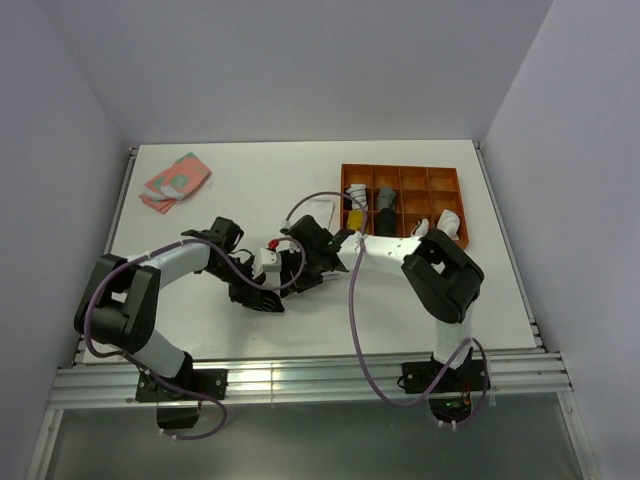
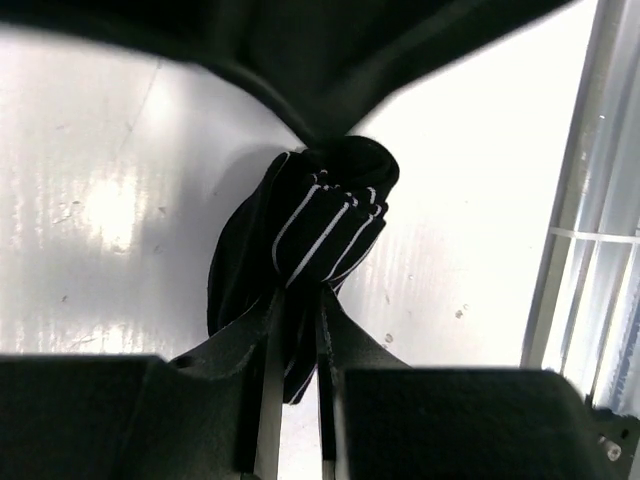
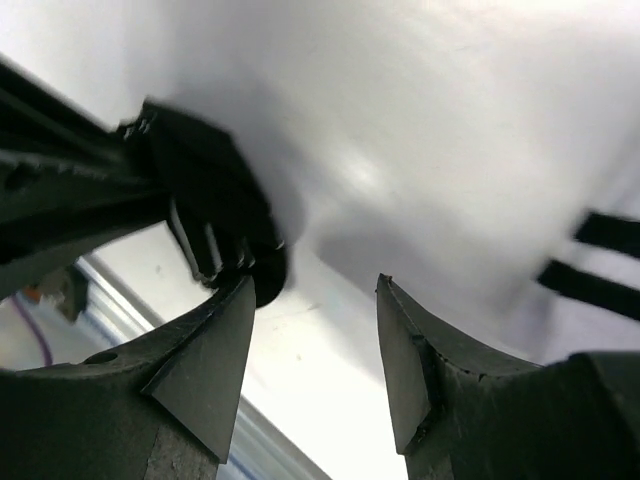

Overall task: Roll the socks
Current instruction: Roll the sock at the center of the board.

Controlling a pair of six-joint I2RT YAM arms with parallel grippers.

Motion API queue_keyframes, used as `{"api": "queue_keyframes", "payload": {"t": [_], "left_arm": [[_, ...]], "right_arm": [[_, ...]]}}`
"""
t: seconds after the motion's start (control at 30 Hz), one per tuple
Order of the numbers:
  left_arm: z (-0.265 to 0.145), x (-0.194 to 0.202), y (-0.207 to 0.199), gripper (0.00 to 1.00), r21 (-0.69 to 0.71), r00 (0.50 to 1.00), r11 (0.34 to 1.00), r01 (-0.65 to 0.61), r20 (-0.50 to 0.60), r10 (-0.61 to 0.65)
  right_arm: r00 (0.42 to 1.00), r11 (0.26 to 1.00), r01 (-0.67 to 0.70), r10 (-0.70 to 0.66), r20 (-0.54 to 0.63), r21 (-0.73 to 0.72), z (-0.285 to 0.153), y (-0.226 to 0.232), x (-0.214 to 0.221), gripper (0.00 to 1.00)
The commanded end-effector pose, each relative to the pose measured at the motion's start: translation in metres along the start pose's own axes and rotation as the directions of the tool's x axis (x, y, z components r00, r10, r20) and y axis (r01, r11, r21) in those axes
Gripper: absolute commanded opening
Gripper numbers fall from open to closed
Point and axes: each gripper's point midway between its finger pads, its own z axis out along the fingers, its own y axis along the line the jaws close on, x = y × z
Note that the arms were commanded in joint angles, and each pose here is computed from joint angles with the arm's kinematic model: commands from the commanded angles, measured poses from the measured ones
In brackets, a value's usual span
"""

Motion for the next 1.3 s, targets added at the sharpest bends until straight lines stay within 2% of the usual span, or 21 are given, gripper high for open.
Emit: {"api": "queue_keyframes", "payload": {"t": [0.0, 0.03, 0.43, 0.73, 0.87, 0.97, 1.27], "left_arm": [[0.002, 0.015, -0.017, 0.06, 0.071, 0.997, 0.997, 0.042, -0.061, -0.037], [0.001, 0.014, -0.018, 0.05, 0.074, 0.997, 0.996, 0.041, -0.061, -0.036], [0.000, 0.012, -0.018, 0.02, 0.102, 0.994, 0.991, 0.084, -0.076, -0.076], [0.000, 0.012, -0.018, 0.01, 0.163, 0.983, 0.974, 0.157, -0.122, -0.138], [0.001, 0.011, -0.018, 0.02, 0.203, 0.975, 0.959, 0.200, -0.142, -0.173], [0.002, 0.010, -0.019, 0.02, 0.243, 0.965, 0.941, 0.238, -0.166, -0.201], [0.002, 0.010, -0.017, 0.02, 0.347, 0.926, 0.866, 0.360, -0.247, -0.286]], "right_arm": [[0.991, 0.996, -0.043, 0.032, 0.130, 0.084, -0.014, -0.008, -0.025, 0.59], [0.987, 0.991, -0.051, 0.030, 0.158, 0.127, -0.018, -0.016, -0.029, 0.59], [0.948, 0.952, -0.160, 0.074, 0.310, 0.261, -0.051, -0.049, -0.032, 0.59], [0.857, 0.961, -0.184, 0.054, 0.512, 0.208, -0.091, -0.048, -0.039, 0.58], [0.826, 0.974, -0.118, -0.010, 0.563, 0.191, -0.103, -0.036, -0.038, 0.58], [0.814, 0.972, -0.047, -0.097, 0.572, 0.232, -0.103, -0.025, -0.034, 0.58], [0.756, 0.924, 0.257, -0.374, 0.537, 0.282, -0.084, 0.041, -0.028, 0.58]]}}
